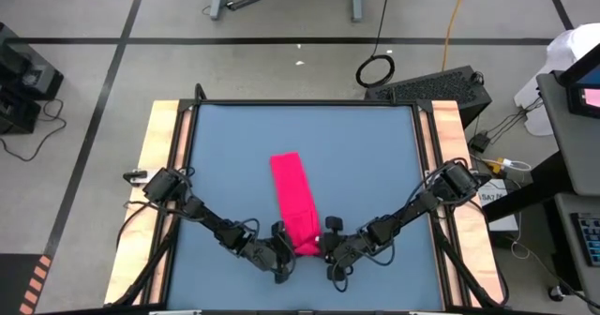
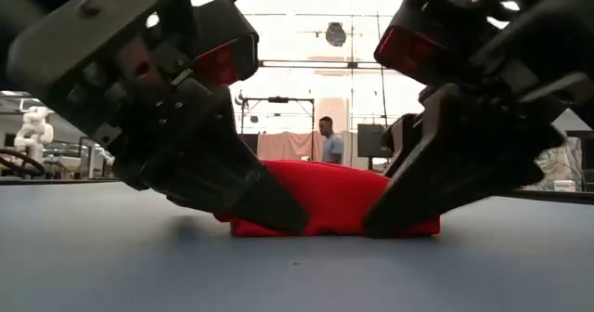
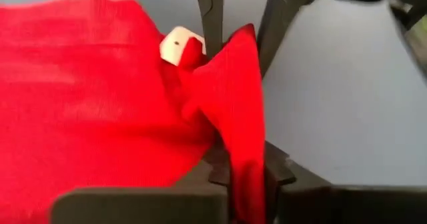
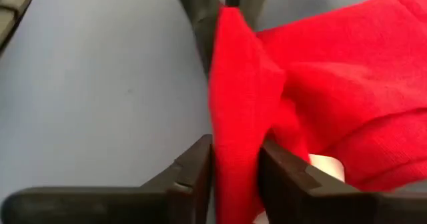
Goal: Roll towel
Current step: Roll the red towel
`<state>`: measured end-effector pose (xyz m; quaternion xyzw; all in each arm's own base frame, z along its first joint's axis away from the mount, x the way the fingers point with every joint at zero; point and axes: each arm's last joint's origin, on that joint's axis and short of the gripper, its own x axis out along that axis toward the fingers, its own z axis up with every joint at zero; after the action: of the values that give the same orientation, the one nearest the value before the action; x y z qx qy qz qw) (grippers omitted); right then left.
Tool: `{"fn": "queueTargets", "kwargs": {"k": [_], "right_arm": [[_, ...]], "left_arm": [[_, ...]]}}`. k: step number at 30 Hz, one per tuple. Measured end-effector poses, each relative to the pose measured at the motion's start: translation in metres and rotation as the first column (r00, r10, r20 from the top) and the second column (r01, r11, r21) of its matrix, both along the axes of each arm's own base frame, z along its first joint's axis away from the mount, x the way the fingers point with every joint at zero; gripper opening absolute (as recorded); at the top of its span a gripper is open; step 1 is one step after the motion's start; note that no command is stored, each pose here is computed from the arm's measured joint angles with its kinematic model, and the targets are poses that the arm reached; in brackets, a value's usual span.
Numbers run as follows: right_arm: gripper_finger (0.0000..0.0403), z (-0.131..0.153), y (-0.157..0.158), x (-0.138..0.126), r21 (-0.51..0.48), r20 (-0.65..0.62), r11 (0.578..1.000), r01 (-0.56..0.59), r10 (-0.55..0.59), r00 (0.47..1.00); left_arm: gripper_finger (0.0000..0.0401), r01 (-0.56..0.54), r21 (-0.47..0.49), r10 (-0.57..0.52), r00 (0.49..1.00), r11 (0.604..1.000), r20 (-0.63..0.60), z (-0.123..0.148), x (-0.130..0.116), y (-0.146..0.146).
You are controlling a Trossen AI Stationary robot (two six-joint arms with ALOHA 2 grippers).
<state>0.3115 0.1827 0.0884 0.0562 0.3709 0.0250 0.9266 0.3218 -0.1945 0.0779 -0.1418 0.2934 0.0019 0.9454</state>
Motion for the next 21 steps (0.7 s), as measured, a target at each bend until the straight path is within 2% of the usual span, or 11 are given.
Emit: {"fn": "queueTargets", "kwargs": {"k": [3, 7, 10, 15, 19, 21], "right_arm": [[0.0138, 0.008, 0.004, -0.004, -0.078, 0.020, 0.995, -0.063, 0.065, 0.998], [0.0186, 0.021, 0.009, -0.015, -0.200, 0.019, 0.972, -0.126, 0.133, 0.991], [0.0210, 0.029, 0.011, -0.021, -0.267, 0.023, 0.957, -0.115, 0.126, 0.992], [0.0223, 0.032, 0.019, -0.026, -0.367, 0.078, 0.927, -0.078, 0.114, 0.990], [0.0219, 0.035, 0.025, -0.026, -0.403, 0.104, 0.908, -0.114, 0.170, 0.980], [0.0215, 0.037, 0.028, -0.026, -0.389, 0.111, 0.907, -0.161, 0.219, 0.969]], "left_arm": [[0.0023, -0.041, -0.080, 0.039, 0.999, 0.996, -0.030, -0.001, 0.000, 0.002], [0.0039, -0.053, -0.105, 0.049, 0.998, 0.993, -0.040, -0.001, 0.000, 0.001], [0.0033, -0.056, -0.127, 0.051, 0.998, 0.990, -0.042, -0.001, 0.000, 0.002], [0.0019, -0.059, -0.157, 0.054, 0.998, 0.986, -0.037, 0.003, 0.001, 0.003], [0.0025, -0.029, -0.179, 0.022, 0.999, 0.983, -0.040, 0.007, 0.000, -0.001], [0.0027, -0.019, -0.181, 0.012, 0.999, 0.983, -0.041, 0.007, -0.001, -0.002]]}}
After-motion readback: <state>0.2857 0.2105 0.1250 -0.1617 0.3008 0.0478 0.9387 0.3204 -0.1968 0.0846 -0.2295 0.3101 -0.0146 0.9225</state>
